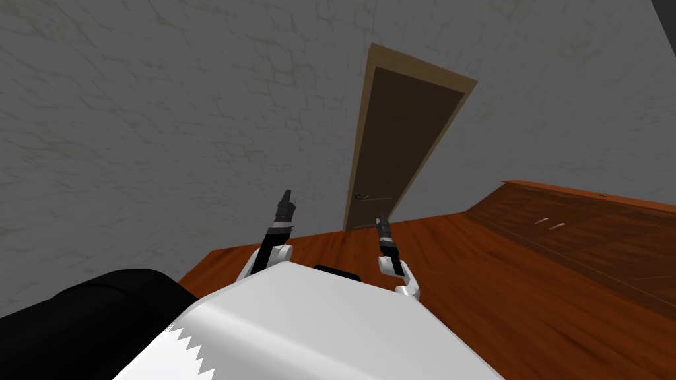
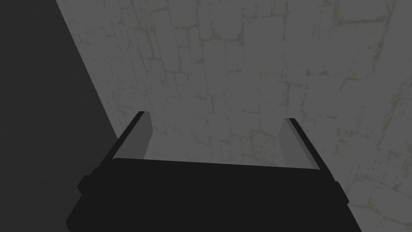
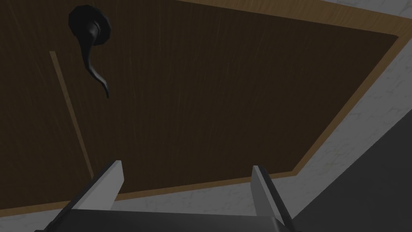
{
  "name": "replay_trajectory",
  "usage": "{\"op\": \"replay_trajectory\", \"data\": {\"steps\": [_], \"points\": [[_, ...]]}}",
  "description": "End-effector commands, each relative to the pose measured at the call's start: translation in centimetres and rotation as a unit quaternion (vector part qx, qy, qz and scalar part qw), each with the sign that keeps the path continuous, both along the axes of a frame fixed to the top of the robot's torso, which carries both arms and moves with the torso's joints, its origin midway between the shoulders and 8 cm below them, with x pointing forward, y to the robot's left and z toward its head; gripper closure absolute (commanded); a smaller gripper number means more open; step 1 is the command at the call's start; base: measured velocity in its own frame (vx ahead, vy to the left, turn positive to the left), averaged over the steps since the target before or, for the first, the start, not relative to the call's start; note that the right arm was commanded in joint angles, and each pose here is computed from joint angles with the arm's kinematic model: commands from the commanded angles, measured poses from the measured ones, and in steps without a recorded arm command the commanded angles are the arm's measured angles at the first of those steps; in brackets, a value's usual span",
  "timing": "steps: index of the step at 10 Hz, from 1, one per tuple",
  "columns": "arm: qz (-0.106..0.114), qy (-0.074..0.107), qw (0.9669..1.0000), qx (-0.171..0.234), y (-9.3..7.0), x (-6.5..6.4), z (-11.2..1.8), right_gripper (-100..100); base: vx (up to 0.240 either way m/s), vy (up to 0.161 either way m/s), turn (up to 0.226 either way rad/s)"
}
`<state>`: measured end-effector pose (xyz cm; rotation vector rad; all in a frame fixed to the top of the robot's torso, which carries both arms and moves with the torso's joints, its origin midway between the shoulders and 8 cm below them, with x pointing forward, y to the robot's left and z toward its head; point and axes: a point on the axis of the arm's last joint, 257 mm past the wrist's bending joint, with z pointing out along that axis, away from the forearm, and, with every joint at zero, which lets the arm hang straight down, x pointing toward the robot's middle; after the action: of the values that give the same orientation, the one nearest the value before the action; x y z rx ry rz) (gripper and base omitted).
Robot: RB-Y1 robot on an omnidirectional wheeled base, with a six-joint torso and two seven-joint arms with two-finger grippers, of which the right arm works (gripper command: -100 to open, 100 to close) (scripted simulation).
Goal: Pull the door open
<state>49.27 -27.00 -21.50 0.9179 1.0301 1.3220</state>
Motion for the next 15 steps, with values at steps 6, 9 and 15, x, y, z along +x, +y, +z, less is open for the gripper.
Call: {"op": "replay_trajectory", "data": {"steps": [6,9,15], "points": [[-0.001,0.038,0.9993,-0.006,-1.0,1.6,-3.9,-100,0.049,-0.048,0.125],[-0.003,0.058,0.9983,-0.009,-1.7,2.4,-5.9,-100,0.076,-0.076,0.177],[-0.009,0.091,0.9957,-0.013,-2.8,3.1,-8.9,-100,0.041,-0.053,0.108]]}}
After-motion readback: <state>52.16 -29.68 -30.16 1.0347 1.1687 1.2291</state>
